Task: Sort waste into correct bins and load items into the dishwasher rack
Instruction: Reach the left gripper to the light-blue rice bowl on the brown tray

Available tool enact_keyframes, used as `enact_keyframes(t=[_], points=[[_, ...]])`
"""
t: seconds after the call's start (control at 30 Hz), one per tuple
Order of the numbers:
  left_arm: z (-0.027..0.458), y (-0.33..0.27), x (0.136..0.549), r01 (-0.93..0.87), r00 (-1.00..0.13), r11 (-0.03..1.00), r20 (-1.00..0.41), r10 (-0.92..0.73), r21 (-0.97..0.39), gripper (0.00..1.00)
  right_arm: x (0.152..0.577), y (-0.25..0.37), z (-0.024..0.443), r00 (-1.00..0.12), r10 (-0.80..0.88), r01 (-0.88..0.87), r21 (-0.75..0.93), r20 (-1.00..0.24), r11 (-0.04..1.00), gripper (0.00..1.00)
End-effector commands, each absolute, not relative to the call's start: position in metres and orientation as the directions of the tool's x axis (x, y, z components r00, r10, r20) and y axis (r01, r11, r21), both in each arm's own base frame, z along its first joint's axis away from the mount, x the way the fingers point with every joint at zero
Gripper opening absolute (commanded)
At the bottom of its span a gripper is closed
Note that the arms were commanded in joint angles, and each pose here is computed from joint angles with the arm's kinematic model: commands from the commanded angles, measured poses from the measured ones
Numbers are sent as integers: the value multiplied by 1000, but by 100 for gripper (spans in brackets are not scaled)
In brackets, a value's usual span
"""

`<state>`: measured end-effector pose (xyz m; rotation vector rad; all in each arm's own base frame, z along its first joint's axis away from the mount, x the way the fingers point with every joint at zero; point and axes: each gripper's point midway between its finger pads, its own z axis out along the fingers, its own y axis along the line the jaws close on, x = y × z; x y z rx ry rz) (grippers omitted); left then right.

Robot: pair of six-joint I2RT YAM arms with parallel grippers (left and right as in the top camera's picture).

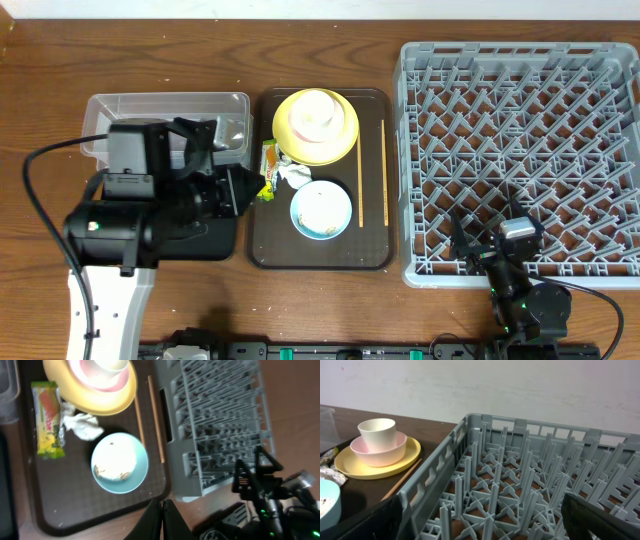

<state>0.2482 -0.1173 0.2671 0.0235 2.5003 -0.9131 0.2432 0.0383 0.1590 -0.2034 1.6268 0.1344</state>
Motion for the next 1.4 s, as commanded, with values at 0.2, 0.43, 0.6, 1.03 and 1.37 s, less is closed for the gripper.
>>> enact_keyframes(t=[0.2,0.43,0.6,1.03,1.37], points=[[234,-145,255,114,-878,912,-469,-93,-393,7,243,40,157,-60,-62,-217,-48,-996,975,99],[200,-208,255,235,-880,928,-468,77,-289,13,243,40,157,-60,-62,-217,-48,-996,975,99],[163,-239,259,283,-889,933,-426,167,-224,17,243,40,157,-60,-62,-217,-48,-996,975,99],[90,-258,273,272,-926,949,-310,215,-156,17,243,40,157,-60,-62,-217,-48,-996,975,99],[56,-257,272,265,-943,957,-239,232,-116,17,243,40,157,-60,-62,-217,-48,-996,975,99]])
